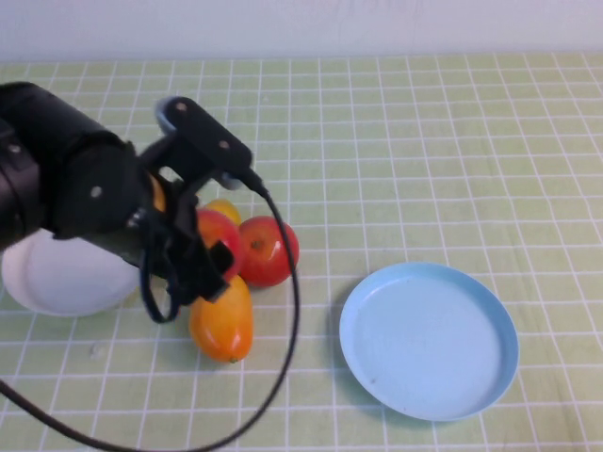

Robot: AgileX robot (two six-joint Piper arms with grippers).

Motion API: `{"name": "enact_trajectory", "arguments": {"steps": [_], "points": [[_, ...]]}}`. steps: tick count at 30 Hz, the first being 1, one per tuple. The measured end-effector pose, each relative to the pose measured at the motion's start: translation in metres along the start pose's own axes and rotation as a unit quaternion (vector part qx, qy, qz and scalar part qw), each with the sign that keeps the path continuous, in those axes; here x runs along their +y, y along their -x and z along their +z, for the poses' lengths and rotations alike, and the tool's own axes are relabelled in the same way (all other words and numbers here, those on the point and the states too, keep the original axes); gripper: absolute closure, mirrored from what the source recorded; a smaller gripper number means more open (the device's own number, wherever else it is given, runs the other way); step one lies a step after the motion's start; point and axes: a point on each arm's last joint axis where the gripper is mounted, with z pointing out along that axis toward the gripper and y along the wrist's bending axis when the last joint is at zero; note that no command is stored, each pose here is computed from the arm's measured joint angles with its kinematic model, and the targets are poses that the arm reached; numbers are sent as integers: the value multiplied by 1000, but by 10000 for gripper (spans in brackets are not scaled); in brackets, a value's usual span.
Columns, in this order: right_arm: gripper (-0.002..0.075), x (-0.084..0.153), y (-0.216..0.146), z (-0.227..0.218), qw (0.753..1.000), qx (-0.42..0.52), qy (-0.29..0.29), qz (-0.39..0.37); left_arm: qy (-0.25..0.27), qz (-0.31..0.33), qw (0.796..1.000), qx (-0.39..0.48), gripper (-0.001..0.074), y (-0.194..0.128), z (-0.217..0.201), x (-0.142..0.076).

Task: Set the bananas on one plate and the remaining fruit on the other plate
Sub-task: Put one type of fruit in the left plate

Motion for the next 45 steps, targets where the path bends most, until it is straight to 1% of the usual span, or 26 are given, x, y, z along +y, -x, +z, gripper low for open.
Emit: {"name": "enact_trajectory", "arguments": {"steps": [3, 7, 11, 14, 17, 20, 21, 24, 27, 31, 36, 39, 42, 43, 45], "points": [[743, 0, 0, 0, 1000, 0, 0, 0, 46, -54, 997, 12, 168, -14, 1, 39], [743, 0, 0, 0, 1000, 0, 0, 0, 91, -151, 984, 13, 168, -33, 7, 84], [742, 0, 0, 0, 1000, 0, 0, 0, 104, -211, 970, 58, 169, -55, 30, 113], [742, 0, 0, 0, 1000, 0, 0, 0, 99, -226, 965, 88, 169, -64, 53, 123], [743, 0, 0, 0, 1000, 0, 0, 0, 92, -225, 964, 108, 169, -68, 73, 126], [742, 0, 0, 0, 1000, 0, 0, 0, 90, -209, 967, 118, 164, -70, 84, 126], [742, 0, 0, 0, 1000, 0, 0, 0, 90, -204, 968, 117, 152, -70, 86, 127], [743, 0, 0, 0, 1000, 0, 0, 0, 95, -200, 969, 105, 83, -68, 88, 128], [743, 0, 0, 0, 1000, 0, 0, 0, 99, -203, 970, 94, 67, -66, 88, 129], [742, 0, 0, 0, 1000, 0, 0, 0, 107, -211, 968, 80, 66, -64, 77, 130], [743, 0, 0, 0, 1000, 0, 0, 0, 127, -214, 968, 37, 66, -57, 44, 129], [743, 0, 0, 0, 1000, 0, 0, 0, 127, -209, 970, 0, 66, -47, 20, 119], [743, 0, 0, 0, 1000, 0, 0, 0, 104, -197, 974, -39, 67, -31, 3, 97], [742, 0, 0, 0, 1000, 0, 0, 0, 92, -192, 976, -48, 73, -26, 0, 88], [743, 0, 0, 0, 1000, 0, 0, 0, 69, -179, 980, -58, 116, -17, 0, 73]]}}
